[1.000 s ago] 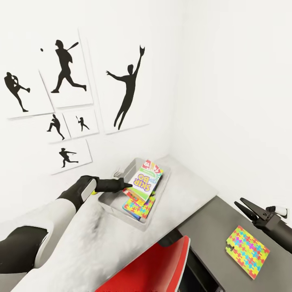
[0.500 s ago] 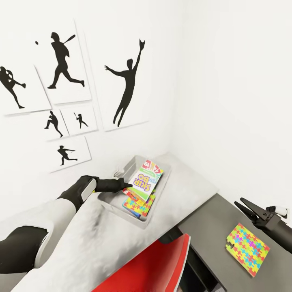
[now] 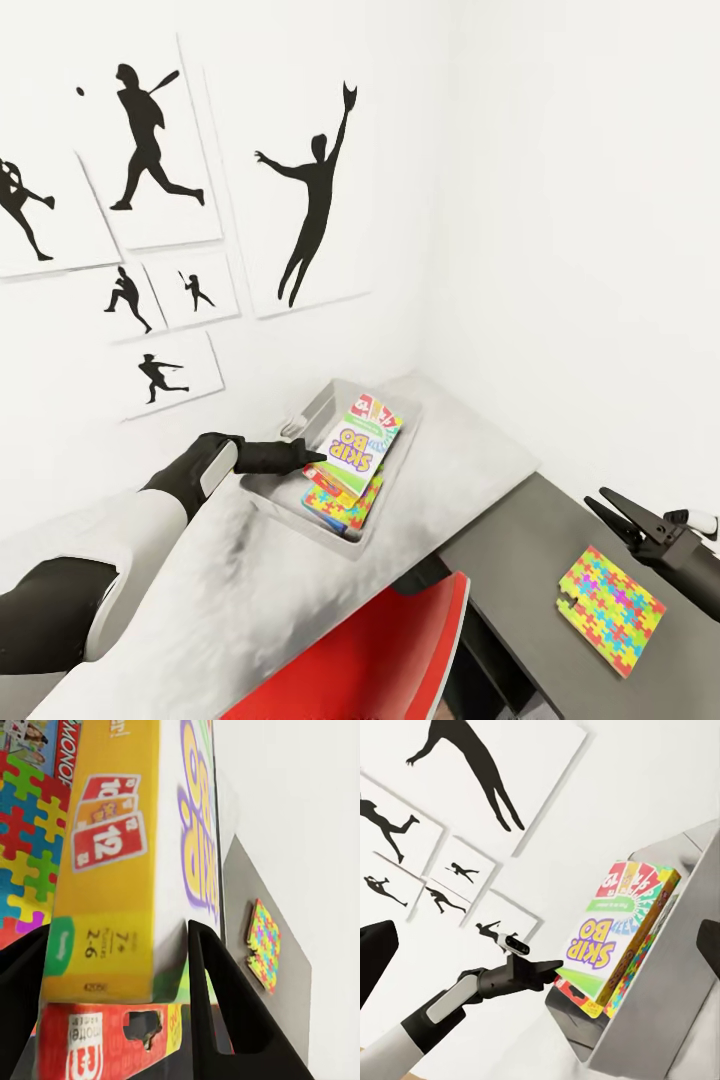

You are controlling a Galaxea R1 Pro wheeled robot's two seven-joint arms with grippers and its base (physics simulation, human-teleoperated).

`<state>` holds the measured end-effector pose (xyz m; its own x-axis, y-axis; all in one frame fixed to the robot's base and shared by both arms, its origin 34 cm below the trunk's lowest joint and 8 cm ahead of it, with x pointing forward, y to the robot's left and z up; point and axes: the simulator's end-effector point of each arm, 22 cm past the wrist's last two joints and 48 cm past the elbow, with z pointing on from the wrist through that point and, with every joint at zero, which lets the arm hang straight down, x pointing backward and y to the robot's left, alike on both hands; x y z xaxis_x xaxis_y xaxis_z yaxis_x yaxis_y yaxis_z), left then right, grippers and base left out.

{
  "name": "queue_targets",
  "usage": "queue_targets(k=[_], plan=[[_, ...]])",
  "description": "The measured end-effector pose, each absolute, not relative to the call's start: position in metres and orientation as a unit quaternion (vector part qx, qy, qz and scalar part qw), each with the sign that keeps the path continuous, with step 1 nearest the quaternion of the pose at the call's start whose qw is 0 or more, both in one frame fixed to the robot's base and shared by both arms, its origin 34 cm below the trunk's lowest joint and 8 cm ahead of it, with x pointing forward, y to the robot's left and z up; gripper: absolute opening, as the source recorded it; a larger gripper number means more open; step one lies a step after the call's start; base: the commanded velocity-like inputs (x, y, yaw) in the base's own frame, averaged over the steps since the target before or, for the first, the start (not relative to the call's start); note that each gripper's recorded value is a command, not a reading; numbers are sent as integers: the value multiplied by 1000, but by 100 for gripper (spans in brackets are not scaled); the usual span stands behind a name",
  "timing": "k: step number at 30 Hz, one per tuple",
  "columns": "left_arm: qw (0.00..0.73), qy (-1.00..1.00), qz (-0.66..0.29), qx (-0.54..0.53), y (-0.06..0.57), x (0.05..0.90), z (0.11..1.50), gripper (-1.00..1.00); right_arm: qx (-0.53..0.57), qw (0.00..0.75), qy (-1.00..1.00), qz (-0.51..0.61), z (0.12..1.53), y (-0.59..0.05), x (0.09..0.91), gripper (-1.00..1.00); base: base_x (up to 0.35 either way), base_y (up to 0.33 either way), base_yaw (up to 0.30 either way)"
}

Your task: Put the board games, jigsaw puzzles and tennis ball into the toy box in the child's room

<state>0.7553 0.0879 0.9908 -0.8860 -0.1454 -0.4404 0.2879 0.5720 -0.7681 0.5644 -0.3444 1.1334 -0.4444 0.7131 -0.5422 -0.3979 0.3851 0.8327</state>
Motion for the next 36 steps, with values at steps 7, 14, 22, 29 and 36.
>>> queue_targets(k=[7, 14, 22, 29, 36], plan=[[235, 855, -461, 41, 88, 755, 991, 100, 122, 514, 655, 540, 1133, -346, 564, 100, 0, 0, 0], [235, 855, -461, 41, 89, 755, 991, 100, 121, 515, 655, 540, 1133, -346, 564, 100, 0, 0, 0], [240, 851, -466, 36, 100, 758, 995, 100, 121, 516, 654, 540, 1134, -346, 564, 100, 0, 0, 0], [260, 799, -540, 59, 141, 751, 1049, 100, 120, 516, 655, 539, 1133, -346, 564, 100, 0, 0, 0], [260, 705, -649, 118, 202, 683, 1106, 100, 120, 515, 656, 539, 1133, -346, 564, 100, 0, 0, 0]])
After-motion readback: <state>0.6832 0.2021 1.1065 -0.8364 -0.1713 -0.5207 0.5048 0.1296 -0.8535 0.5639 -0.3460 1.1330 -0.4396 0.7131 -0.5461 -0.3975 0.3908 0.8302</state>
